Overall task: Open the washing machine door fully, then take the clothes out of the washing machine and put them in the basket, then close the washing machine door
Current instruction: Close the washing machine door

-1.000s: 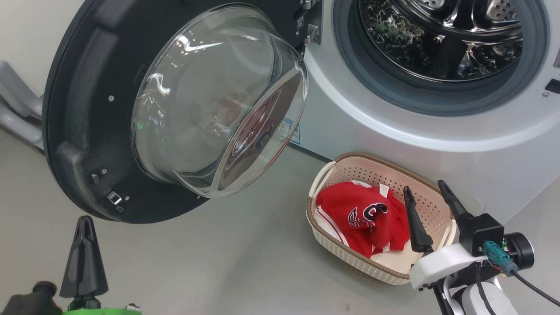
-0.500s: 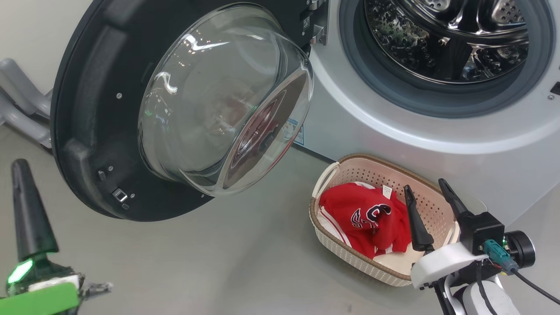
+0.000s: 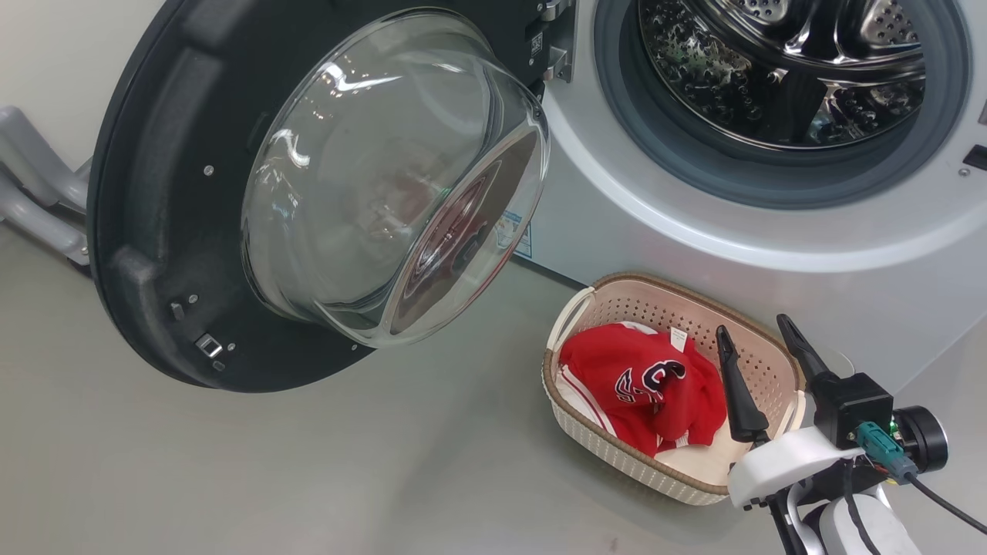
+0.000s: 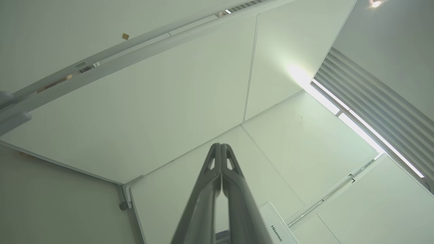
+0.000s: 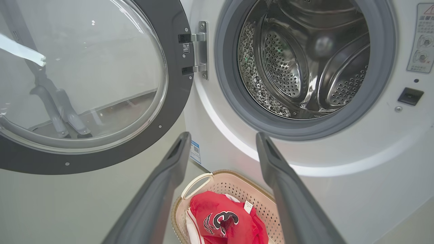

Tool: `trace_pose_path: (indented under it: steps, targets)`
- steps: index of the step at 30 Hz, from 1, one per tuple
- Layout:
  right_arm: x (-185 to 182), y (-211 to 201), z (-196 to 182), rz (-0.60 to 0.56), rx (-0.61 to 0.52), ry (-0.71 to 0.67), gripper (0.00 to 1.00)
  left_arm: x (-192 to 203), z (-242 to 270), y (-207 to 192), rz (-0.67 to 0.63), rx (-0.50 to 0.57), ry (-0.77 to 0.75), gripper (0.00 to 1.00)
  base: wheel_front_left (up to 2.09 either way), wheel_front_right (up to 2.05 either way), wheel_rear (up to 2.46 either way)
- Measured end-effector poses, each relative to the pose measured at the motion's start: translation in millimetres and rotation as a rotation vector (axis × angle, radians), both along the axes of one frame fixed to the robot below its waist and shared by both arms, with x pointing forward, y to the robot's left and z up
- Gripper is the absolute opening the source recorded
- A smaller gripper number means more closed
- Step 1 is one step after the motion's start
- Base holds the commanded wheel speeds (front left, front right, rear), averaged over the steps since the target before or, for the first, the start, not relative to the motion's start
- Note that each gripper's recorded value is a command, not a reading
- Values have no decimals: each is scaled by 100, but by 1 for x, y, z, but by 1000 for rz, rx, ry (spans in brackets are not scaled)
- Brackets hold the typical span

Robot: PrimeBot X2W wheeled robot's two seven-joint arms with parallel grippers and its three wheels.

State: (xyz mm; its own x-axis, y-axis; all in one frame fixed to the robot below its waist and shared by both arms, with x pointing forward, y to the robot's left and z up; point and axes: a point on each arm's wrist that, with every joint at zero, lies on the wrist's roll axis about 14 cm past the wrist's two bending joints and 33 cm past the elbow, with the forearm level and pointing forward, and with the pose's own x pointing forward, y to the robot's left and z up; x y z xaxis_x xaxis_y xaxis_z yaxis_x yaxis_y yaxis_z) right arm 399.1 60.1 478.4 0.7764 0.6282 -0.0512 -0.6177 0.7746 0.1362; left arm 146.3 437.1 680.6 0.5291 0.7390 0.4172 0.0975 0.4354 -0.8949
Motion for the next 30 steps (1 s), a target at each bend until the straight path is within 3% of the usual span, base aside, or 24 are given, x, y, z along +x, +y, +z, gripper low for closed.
trace_pose_path:
  steps: [6, 12, 30]
  targets:
    - [1, -3, 0, -9, -3, 0, 100, 5, -16, 39, -38, -97, 119, 0, 0, 0, 0]
    - [3, -8, 1, -19, -8, -3, 100, 25, -38, 52, -136, -155, 252, 0, 0, 0, 0]
    - [6, -24, 0, -70, -8, -1, 100, 112, -93, 0, -538, -209, 522, 0, 0, 0, 0]
